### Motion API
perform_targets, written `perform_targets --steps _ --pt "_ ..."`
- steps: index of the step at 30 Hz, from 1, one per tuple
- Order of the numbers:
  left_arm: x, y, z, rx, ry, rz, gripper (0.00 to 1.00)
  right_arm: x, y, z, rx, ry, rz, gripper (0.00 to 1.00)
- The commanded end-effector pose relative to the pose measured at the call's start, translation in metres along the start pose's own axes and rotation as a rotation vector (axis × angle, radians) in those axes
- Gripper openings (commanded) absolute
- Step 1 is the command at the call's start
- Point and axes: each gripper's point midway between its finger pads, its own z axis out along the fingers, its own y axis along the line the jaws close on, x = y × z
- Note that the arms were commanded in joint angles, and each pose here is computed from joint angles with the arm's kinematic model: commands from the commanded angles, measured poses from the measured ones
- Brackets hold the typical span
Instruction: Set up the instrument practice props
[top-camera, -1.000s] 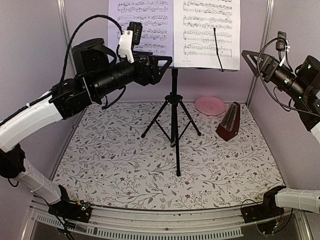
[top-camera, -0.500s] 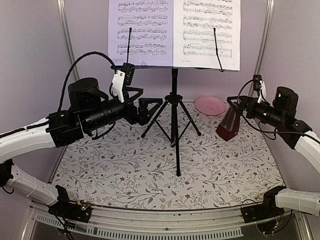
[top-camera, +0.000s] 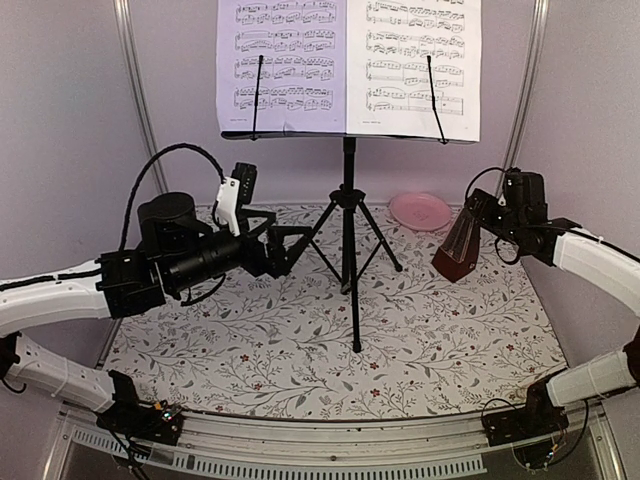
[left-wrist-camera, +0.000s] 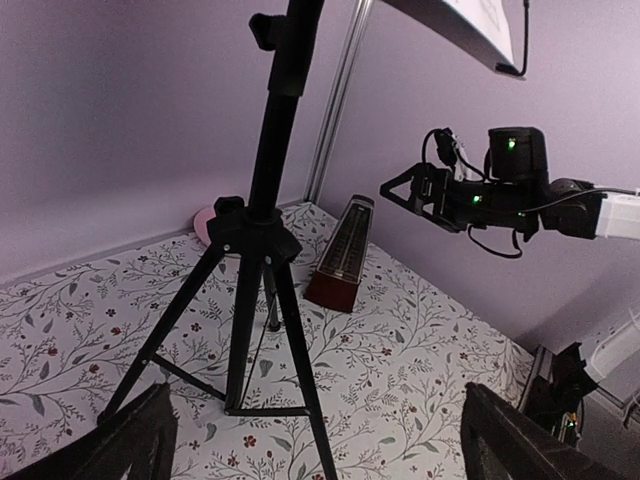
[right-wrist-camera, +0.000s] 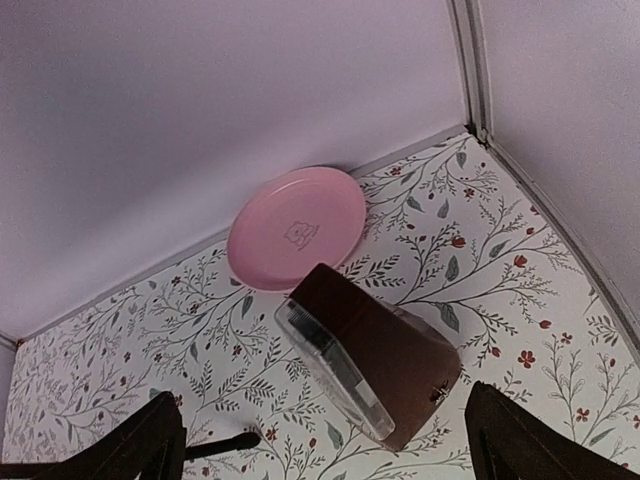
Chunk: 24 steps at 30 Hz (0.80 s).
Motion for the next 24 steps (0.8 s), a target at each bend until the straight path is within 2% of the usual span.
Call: perform_targets --steps 1,10,24 --pt "-0.014 0.01 -0.007 -0.026 -0.067 -0.054 0.99 -0.017 -0.022 0.022 0.203 -0.05 0.129 0.99" --pt "-0.01 0.025 -0.012 -0.064 -0.076 -0.083 0.99 -0.02 -0.037 0.064 0.426 -0.045 0.147 0.99" --pt "-0.006 0.043 -0.02 -0.094 -0.084 -0.12 0.99 0.026 -0.04 0.097 0.646 -0.012 0.079 0.99"
